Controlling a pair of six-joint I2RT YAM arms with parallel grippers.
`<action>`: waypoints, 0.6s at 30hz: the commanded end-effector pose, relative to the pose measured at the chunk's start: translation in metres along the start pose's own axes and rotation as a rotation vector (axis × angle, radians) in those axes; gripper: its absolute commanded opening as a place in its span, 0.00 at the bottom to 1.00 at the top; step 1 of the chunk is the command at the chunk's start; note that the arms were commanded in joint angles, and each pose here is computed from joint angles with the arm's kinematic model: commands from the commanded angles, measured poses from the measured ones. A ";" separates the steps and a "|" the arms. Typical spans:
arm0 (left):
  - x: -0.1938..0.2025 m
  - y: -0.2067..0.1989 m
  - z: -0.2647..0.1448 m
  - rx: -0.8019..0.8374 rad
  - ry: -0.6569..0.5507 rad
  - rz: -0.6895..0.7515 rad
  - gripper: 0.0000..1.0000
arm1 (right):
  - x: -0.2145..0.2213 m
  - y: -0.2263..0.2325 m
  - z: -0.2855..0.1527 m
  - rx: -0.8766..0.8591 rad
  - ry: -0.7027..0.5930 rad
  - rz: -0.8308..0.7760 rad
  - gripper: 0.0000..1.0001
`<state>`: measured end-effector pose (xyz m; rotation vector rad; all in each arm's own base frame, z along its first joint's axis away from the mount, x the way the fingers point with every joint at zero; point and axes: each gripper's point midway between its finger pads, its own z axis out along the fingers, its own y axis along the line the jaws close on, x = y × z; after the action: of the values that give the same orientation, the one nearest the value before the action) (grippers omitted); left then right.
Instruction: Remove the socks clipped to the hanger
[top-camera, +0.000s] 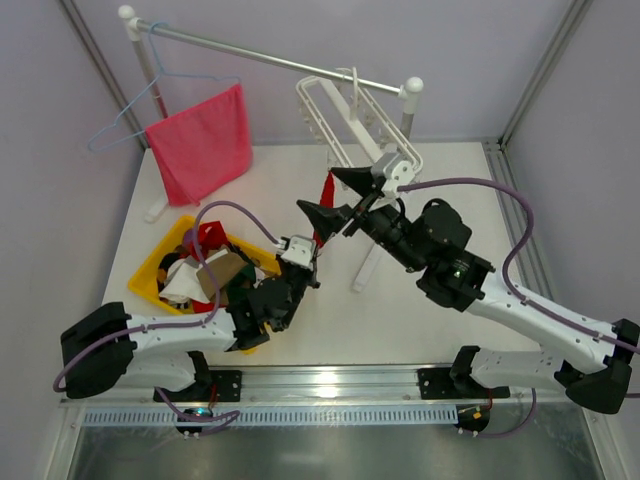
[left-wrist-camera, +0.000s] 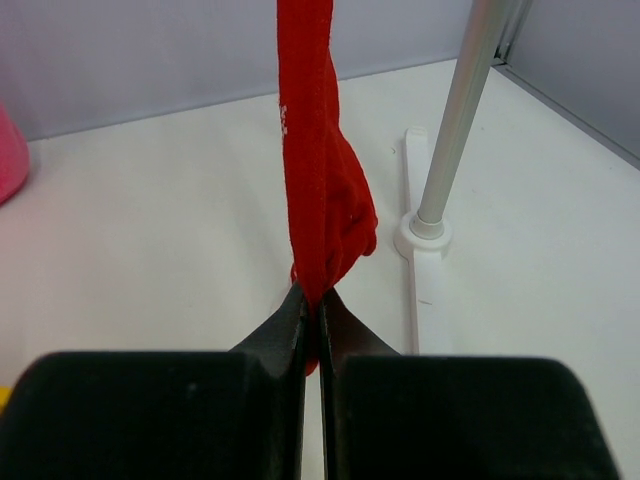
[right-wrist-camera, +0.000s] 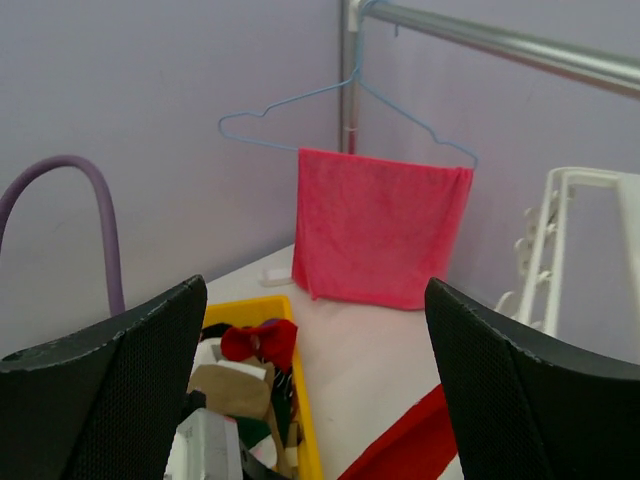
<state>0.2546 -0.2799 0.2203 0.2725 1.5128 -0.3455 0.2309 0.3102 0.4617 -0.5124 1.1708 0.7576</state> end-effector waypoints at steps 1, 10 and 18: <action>-0.033 -0.004 0.001 0.010 -0.081 -0.081 0.00 | 0.005 0.022 0.003 -0.074 0.017 0.048 0.89; -0.034 -0.011 -0.003 0.032 -0.086 -0.086 0.00 | 0.042 0.022 0.023 -0.020 0.124 0.080 0.89; -0.035 -0.011 -0.011 0.046 -0.097 -0.095 0.00 | 0.067 -0.015 0.035 0.222 0.187 0.065 0.89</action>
<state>0.2436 -0.2855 0.2318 0.2763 1.4864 -0.3992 0.2628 0.3600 0.3886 -0.5102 1.4277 0.7036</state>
